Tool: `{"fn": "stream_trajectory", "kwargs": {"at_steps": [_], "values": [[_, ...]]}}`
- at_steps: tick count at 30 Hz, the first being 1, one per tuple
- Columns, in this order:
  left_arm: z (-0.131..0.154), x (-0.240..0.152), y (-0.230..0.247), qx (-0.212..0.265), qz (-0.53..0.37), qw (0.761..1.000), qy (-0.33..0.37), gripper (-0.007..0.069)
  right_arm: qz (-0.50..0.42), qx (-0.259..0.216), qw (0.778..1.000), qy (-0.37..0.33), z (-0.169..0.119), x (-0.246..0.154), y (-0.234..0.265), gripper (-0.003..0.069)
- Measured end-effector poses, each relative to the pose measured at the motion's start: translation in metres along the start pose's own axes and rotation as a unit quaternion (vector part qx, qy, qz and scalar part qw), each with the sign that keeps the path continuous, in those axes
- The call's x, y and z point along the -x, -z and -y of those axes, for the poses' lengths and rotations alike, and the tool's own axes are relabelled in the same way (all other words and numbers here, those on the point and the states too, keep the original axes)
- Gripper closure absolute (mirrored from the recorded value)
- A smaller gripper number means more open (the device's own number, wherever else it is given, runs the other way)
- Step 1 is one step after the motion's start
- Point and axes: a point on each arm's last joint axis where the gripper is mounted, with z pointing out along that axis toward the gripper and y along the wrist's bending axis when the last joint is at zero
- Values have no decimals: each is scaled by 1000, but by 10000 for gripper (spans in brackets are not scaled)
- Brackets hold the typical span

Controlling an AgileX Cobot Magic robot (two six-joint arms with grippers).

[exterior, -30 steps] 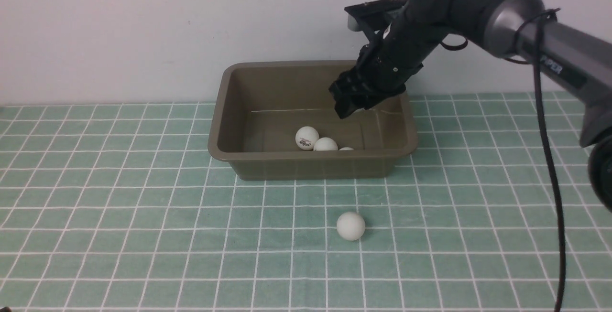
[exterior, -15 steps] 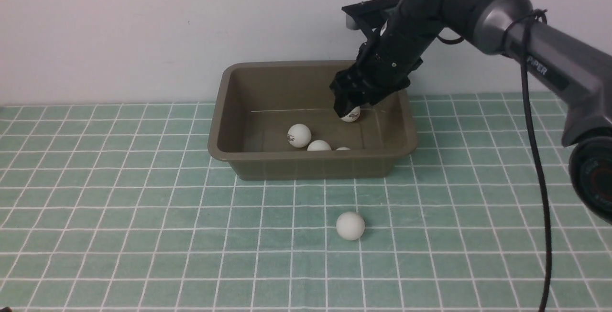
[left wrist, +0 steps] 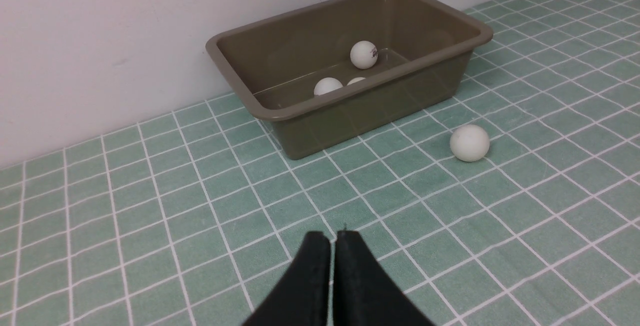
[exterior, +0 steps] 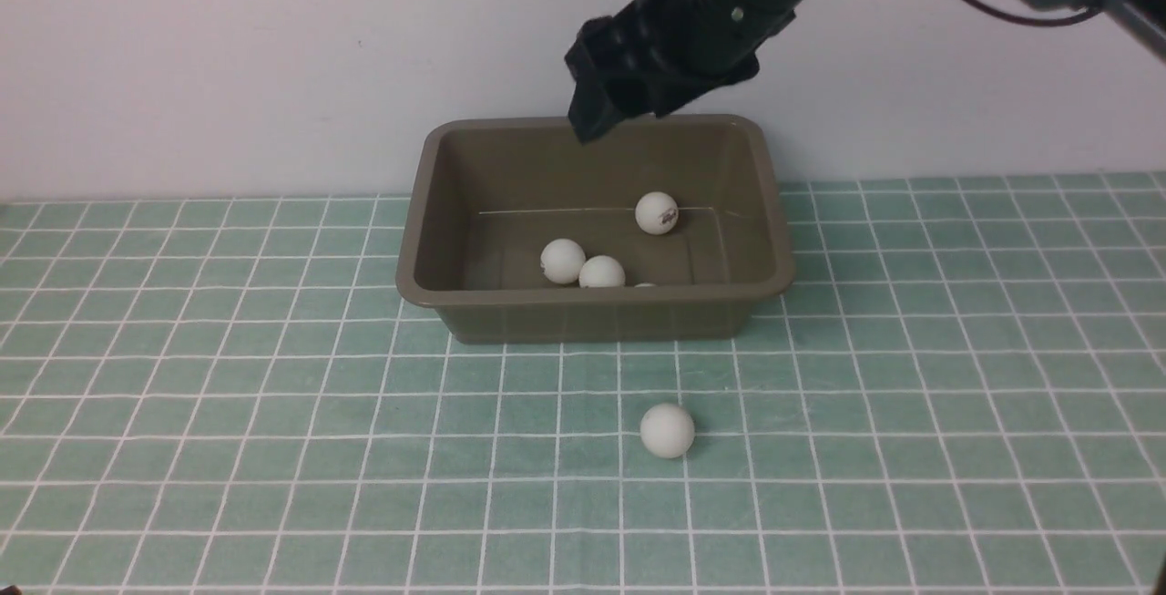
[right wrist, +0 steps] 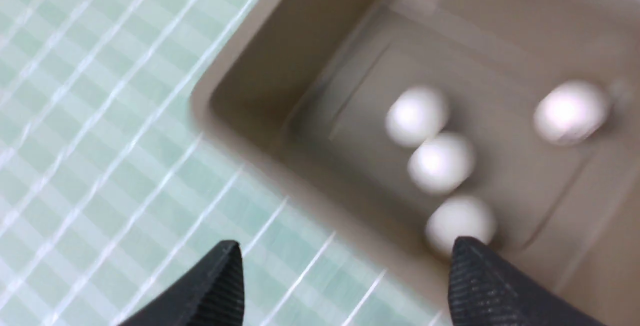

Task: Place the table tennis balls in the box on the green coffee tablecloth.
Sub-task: 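Reach for and grasp a ping pong ball on the table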

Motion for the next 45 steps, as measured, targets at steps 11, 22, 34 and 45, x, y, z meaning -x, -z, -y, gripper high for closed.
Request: {"fn": "stream_trajectory", "kwargs": {"at_steps": [11,22,34,45], "values": [[0,0,0,0,0,1000,0,629,-199,-24,979,41,-15,-87,-74,165],[0,0,0,0,0,1000,0,629,-180,-30,983,33,-12,-99,-91,165],[0,0,0,0,0,1000,0,629,-159,-61,985,26,-6,-96,-94,165],[0,0,0,0,0,1000,0,629,-211,-59,975,18,1,-121,-138,165]]}}
